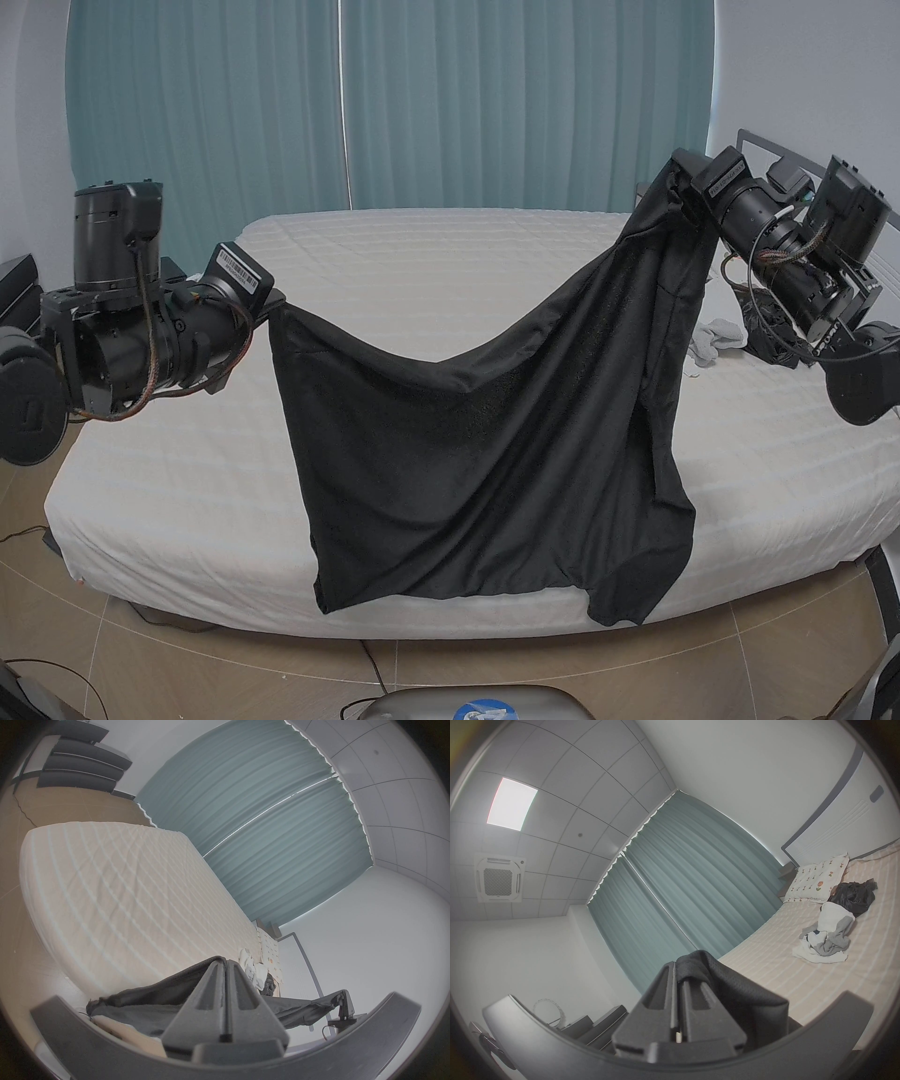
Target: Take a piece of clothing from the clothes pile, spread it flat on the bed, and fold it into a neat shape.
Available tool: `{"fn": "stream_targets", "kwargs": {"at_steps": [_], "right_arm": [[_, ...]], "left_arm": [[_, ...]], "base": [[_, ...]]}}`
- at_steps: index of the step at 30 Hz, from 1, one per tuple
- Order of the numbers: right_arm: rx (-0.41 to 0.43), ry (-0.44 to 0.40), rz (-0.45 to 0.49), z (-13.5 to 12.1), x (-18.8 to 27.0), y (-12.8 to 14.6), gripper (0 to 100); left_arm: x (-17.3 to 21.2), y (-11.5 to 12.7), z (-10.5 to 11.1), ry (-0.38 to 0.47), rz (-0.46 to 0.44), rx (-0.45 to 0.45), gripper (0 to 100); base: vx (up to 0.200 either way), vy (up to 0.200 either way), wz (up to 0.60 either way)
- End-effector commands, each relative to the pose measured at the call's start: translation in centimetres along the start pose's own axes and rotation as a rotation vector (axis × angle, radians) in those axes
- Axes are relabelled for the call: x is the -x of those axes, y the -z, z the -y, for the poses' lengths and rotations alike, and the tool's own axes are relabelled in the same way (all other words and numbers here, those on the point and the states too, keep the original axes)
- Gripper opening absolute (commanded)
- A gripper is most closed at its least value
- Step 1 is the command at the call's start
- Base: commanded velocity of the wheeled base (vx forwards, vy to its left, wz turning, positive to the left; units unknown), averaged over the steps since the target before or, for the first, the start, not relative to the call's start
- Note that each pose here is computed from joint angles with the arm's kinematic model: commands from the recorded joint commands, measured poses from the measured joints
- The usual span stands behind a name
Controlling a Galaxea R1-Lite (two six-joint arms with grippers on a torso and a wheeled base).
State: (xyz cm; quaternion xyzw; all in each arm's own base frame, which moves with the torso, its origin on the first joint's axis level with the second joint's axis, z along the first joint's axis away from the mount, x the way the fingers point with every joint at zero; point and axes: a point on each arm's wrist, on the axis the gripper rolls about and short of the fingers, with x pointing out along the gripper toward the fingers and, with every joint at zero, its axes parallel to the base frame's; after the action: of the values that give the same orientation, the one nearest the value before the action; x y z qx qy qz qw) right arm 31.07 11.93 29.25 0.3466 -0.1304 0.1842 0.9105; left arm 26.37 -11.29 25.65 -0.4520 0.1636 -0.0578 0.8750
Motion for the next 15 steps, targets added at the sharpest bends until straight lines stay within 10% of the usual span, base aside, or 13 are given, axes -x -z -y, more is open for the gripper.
{"fn": "stream_targets", "kwargs": {"at_steps": [1, 15], "right_arm": [[0.013, 0.051, -0.028, 2.4, -1.8, 2.3, 0], [0.030, 0.120, -0.077, 6.3, -3.6, 6.1, 0]], "left_arm": [[-4.2, -0.3, -1.4, -0.070, -0.002, 0.004, 0], [-10.1, 0.7, -3.3, -0.140, -0.033, 0.004, 0]], "base": [[0.200, 0.000, 0.00], [0.200, 0.000, 0.00]]}}
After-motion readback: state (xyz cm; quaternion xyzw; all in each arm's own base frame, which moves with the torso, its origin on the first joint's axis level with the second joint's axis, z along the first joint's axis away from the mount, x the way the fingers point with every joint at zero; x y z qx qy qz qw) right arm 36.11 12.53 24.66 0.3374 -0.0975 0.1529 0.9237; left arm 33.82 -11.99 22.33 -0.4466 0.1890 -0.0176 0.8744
